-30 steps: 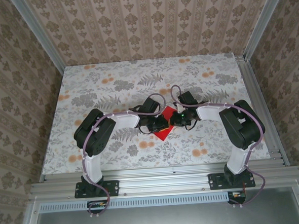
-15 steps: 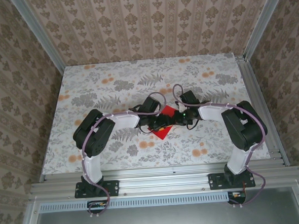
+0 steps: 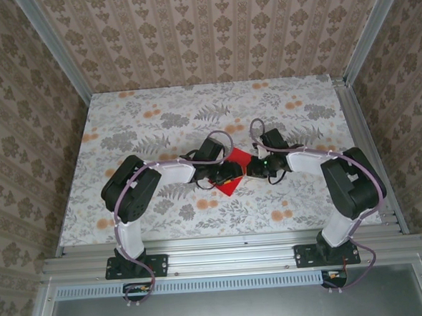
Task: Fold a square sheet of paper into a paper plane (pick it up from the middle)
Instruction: Fold the triangle a second time at the center of the table.
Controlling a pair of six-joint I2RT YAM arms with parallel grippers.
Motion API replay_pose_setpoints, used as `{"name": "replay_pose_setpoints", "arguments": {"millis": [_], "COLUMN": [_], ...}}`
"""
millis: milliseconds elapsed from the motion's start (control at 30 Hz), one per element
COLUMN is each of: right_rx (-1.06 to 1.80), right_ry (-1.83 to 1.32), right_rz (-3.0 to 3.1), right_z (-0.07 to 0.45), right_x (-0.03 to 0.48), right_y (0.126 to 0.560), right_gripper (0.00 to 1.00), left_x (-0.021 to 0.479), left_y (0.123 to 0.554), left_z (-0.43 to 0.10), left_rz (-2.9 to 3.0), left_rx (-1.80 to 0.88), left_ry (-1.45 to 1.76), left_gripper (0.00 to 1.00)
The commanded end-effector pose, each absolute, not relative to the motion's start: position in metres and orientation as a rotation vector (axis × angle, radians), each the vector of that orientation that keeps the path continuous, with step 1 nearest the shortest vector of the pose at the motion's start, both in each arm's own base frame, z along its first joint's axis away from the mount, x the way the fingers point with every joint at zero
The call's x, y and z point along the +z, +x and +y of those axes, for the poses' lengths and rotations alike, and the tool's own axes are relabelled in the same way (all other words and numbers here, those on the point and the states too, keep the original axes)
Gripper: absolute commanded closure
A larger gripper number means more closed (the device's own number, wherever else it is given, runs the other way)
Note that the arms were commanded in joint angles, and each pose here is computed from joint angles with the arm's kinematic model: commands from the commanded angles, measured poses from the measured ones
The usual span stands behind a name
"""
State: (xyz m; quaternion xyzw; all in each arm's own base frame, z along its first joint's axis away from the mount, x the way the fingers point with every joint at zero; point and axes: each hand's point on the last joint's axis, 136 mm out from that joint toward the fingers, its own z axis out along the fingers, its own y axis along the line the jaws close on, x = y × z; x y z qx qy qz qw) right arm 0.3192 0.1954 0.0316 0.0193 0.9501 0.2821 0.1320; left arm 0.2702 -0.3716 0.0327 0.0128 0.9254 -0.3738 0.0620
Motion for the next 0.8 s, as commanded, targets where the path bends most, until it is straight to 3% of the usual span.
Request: {"name": "replay_pose_setpoints", "arguments": {"millis": [0, 400, 767], "right_rx": [0.958, 1.142, 1.173], "right_ry": [0.092, 0.163, 0.151], "right_rz": [2.728, 2.675, 2.682], "right_z": [0.204, 0.221, 0.235], "right_x": [0.045, 0.05, 0.043], "right_y": [0.31, 0.304, 0.319], "right_gripper": [0.91, 0.94, 0.95], "left_x": [0.009, 0.014, 0.015], "left_y": [0.268, 0.268, 0.267], "left_z": [-0.349, -0.348, -0.346], "left_rz": [2.846, 2.831, 2.826], "left_rx": [-0.987, -0.994, -0.998], "left_ry": [-0.035, -0.025, -0.025], "left_gripper": [0.59, 0.82, 0.88]}}
